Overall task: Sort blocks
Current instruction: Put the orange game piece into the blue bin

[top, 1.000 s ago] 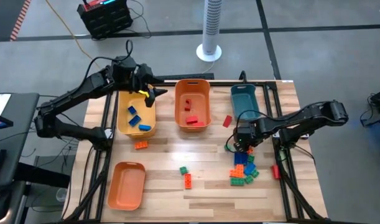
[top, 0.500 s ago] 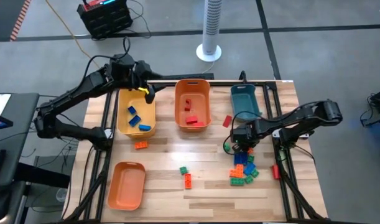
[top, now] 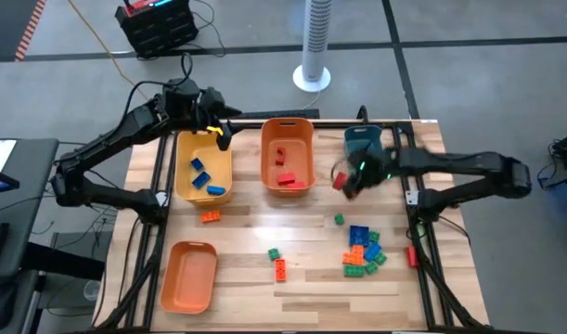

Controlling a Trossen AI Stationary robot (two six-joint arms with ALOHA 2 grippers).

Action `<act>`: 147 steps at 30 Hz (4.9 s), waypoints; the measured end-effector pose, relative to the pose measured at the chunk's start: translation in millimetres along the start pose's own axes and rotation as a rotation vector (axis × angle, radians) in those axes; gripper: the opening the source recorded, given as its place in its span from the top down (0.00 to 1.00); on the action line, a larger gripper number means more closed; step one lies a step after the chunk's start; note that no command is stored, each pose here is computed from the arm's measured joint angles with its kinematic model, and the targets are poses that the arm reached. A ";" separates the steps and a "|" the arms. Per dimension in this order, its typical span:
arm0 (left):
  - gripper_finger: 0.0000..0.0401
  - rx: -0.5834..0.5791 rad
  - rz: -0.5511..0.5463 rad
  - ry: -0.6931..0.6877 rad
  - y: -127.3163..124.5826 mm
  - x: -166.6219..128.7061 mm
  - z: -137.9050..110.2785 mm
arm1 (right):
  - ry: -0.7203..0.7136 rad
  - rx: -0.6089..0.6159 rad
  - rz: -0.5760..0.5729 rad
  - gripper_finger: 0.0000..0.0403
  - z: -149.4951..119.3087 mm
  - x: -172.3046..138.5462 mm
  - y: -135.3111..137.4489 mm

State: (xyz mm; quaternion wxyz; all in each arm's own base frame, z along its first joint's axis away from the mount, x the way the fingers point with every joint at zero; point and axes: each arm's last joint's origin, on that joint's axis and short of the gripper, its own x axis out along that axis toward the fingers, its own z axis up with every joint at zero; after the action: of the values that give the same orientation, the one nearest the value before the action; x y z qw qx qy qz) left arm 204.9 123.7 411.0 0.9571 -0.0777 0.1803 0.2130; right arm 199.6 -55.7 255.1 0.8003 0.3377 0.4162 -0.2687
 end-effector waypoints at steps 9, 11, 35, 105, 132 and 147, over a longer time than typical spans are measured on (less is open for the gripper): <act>0.40 -0.051 0.007 0.001 0.4 0.1 -0.1 | -0.173 0.056 -0.171 0.71 50.9 -36.9 -66.2; 0.40 -0.051 0.032 0.000 1.2 0.1 -0.1 | -0.101 0.070 -0.222 0.71 56.1 -27.2 -84.9; 0.40 -0.122 0.076 0.058 2.3 -0.2 -6.1 | 0.167 0.112 -0.233 0.38 73.9 38.1 -136.6; 0.37 -0.992 0.264 0.871 -331.6 133.9 -184.8 | -0.232 -0.530 -0.039 0.37 32.2 -41.3 -8.8; 0.32 -0.899 0.404 0.896 -332.6 145.1 -221.3 | -0.234 -0.553 -0.040 0.37 32.4 -41.4 -8.7; 0.53 -0.819 0.353 1.010 -328.3 150.0 -239.0 | -0.230 -0.553 -0.042 0.37 32.3 -41.2 -9.2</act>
State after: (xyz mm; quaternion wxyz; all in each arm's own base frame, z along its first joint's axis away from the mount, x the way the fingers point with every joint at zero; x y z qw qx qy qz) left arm 400.0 -167.7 157.3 0.5993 -0.4940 0.5204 0.3550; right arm 187.8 -80.0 300.9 0.8981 0.0654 0.3872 -0.1982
